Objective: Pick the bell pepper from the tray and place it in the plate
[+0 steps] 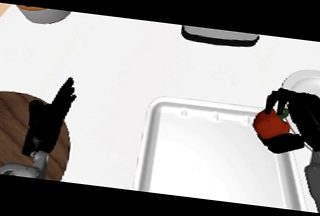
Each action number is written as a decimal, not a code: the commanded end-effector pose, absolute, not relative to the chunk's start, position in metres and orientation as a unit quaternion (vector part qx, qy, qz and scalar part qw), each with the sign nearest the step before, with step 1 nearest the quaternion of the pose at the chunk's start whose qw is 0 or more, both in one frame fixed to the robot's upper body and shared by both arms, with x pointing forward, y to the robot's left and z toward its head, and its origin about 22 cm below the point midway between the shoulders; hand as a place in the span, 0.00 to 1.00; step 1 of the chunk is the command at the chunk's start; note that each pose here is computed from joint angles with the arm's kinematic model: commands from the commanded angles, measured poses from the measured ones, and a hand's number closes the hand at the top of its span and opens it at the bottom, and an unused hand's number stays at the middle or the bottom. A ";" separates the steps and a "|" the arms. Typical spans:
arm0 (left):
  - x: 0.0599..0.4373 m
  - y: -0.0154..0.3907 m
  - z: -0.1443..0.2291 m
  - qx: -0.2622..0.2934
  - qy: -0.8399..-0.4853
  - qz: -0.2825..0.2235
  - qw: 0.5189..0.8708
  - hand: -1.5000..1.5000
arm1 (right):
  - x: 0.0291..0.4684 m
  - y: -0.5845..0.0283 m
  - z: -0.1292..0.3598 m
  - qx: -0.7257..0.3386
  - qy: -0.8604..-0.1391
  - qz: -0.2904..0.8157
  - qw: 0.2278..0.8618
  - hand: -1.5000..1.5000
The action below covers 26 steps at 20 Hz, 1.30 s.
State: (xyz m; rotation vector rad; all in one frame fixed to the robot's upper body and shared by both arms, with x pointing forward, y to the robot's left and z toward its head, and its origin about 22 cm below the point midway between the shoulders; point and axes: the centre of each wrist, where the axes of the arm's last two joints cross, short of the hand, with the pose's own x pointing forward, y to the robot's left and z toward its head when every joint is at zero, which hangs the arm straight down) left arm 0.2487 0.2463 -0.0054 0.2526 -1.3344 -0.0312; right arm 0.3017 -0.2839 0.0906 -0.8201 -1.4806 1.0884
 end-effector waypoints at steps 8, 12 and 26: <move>0.242 0.244 -0.024 0.112 -0.605 -0.009 0.788 0.50 | 0.287 -0.335 0.164 -0.472 -0.652 0.275 0.526 1.00; 0.247 0.262 -0.005 0.120 -0.598 -0.007 0.792 0.50 | 0.284 -0.370 0.159 -0.492 -0.633 0.247 0.544 1.00; 0.243 0.266 -0.023 0.117 -0.597 -0.021 0.793 0.50 | 0.343 -0.447 0.112 -0.497 -0.568 0.262 0.602 1.00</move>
